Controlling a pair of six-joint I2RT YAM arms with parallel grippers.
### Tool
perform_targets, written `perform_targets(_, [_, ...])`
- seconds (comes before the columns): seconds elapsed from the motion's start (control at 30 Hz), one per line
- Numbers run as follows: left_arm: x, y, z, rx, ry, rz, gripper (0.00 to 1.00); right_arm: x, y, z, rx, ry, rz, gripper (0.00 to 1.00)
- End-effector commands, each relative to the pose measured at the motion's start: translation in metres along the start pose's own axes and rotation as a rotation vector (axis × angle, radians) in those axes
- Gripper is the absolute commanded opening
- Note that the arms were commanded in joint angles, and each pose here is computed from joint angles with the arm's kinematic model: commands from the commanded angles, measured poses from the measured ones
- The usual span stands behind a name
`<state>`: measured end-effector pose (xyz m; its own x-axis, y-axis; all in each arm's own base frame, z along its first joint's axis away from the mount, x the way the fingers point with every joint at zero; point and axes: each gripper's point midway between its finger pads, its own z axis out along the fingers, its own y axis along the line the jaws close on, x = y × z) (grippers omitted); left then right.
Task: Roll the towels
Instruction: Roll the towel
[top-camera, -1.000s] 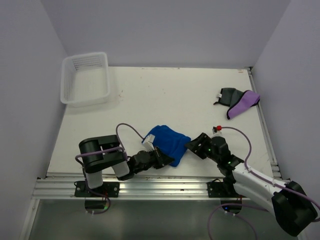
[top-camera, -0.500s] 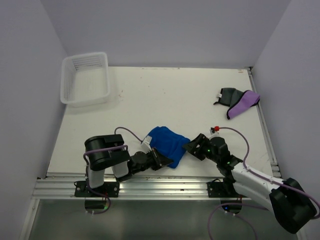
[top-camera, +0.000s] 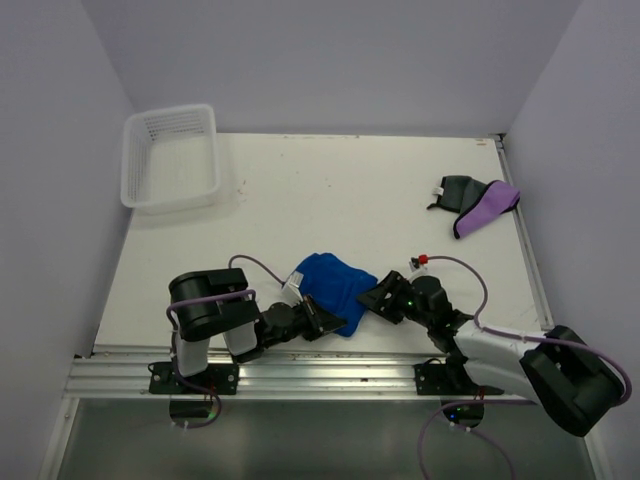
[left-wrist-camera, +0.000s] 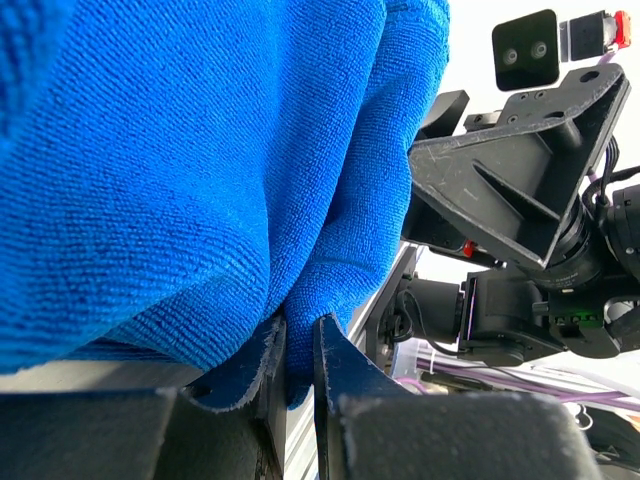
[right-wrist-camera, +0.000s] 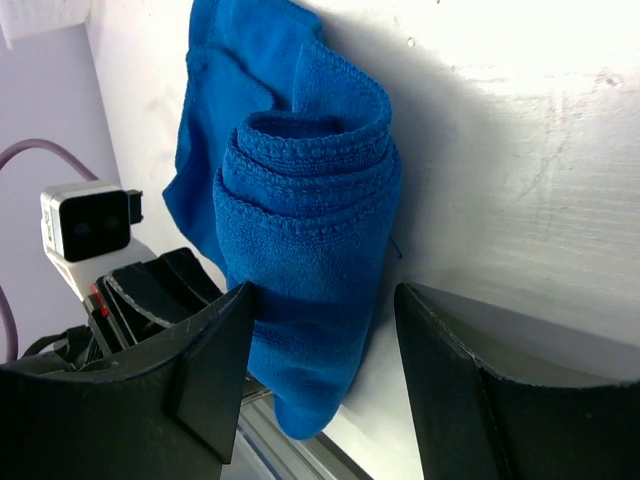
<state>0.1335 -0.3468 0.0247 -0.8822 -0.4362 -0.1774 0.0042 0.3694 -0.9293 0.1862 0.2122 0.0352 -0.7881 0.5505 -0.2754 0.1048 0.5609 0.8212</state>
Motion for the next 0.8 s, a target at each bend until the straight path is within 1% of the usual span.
perform_targets(0.0, [0.003,0.027,-0.006,-0.098,0.018,0.005,0.00,0.000,0.013,0.002,-0.045,-0.008,-0.004,0.62])
perform_targets(0.13, [0.003,0.027,-0.007,-0.100,0.016,0.004,0.00,-0.007,0.012,-0.002,-0.021,-0.051,-0.020,0.63])
perform_targets(0.2, [0.003,0.030,-0.008,-0.107,0.011,0.000,0.00,-0.010,0.006,-0.007,0.019,-0.072,-0.022,0.65])
perform_targets(0.23, [0.002,0.029,-0.008,-0.106,0.011,0.000,0.00,-0.017,0.005,-0.008,0.036,-0.108,-0.022,0.65])
perform_targets(0.27, [0.003,0.030,-0.008,-0.110,0.011,-0.002,0.00,-0.015,-0.001,-0.012,0.066,-0.101,-0.017,0.66])
perform_targets(0.3, [0.002,0.029,-0.008,-0.109,0.010,-0.006,0.00,-0.022,0.004,-0.016,0.053,-0.138,-0.019,0.66])
perform_targets(0.4, [0.002,0.035,-0.010,-0.136,0.004,-0.018,0.00,-0.026,0.009,-0.022,0.042,-0.156,-0.020,0.66])
perform_targets(0.5, [-0.001,0.037,-0.012,-0.147,-0.009,-0.024,0.00,-0.016,0.003,-0.021,0.060,-0.105,-0.020,0.66])
perform_targets(0.63, [0.000,0.041,-0.011,-0.171,-0.007,-0.036,0.00,-0.002,0.003,-0.017,0.030,-0.039,-0.011,0.66])
perform_targets(0.77, [0.004,0.044,-0.006,-0.200,0.010,-0.060,0.00,0.009,0.013,-0.013,-0.008,0.002,-0.055,0.66])
